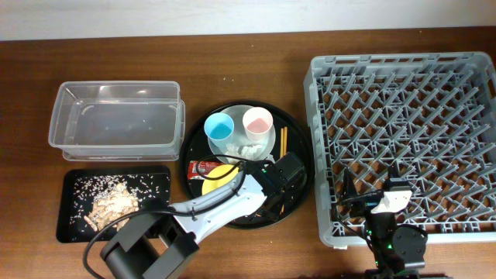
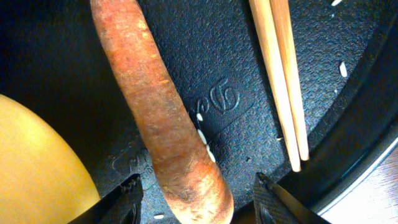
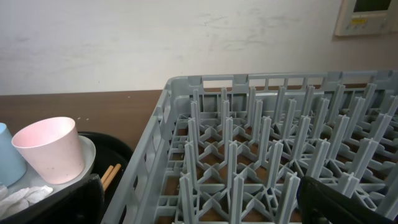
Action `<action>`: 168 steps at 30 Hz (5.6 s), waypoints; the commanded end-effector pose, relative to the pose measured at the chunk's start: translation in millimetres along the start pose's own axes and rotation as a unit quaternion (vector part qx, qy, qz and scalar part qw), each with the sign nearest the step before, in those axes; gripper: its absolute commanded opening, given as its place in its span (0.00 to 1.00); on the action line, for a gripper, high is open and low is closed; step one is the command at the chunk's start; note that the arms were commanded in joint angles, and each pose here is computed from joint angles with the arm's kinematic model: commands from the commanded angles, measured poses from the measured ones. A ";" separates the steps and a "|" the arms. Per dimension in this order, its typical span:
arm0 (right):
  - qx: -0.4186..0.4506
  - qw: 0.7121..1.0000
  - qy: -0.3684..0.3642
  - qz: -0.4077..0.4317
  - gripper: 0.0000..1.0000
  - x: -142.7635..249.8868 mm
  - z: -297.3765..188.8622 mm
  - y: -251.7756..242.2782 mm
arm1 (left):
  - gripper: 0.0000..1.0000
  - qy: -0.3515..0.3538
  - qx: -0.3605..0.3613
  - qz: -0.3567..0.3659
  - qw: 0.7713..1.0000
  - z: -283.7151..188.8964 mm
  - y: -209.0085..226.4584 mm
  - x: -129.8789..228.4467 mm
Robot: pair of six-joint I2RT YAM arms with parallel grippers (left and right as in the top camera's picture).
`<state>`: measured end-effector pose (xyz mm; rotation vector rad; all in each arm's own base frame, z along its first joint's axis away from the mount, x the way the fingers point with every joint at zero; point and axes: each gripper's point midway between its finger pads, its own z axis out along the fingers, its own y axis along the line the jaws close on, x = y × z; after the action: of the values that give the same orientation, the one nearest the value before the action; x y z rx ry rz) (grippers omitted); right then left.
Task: Sort waste into correct bins and load items into the dishwasher rack
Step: 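Grasp the orange carrot with the left gripper, then move the carrot left and drop it on the black tray, then grasp the red wrapper on the round tray with the left gripper, then drop the red wrapper into the clear plastic bin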
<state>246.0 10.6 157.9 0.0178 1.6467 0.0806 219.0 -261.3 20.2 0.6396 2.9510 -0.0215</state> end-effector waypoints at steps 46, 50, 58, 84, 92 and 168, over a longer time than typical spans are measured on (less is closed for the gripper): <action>0.001 1.000 0.003 0.000 0.98 3.0 0.1 -0.1 | 0.07 0.043 -0.153 -0.238 0.958 -104.3 190.6 37.6; 0.001 1.000 0.003 0.000 0.98 3.0 0.1 -0.1 | 0.08 0.090 -0.180 -0.284 0.938 -61.4 217.3 79.7; 0.001 1.000 0.003 0.000 0.98 3.0 0.1 -0.1 | 0.43 0.116 -0.191 -0.327 0.918 -40.7 241.7 109.7; 0.001 1.000 0.003 0.000 0.98 3.0 0.1 -0.1 | 0.09 0.016 -0.102 -0.206 0.973 -17.1 175.5 -1.1; 0.001 1.000 0.003 0.000 0.98 3.0 0.1 -0.1 | 0.01 0.062 0.004 -0.210 0.976 -1.5 136.4 3.7; 0.001 1.000 0.003 0.000 0.98 3.0 0.1 -0.1 | 0.82 -0.243 -0.249 -0.176 0.921 -141.4 363.1 -108.4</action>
<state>246.0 10.6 157.7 0.0175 1.6474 0.0803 445.9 36.6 144.4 0.0289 2.4776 0.4963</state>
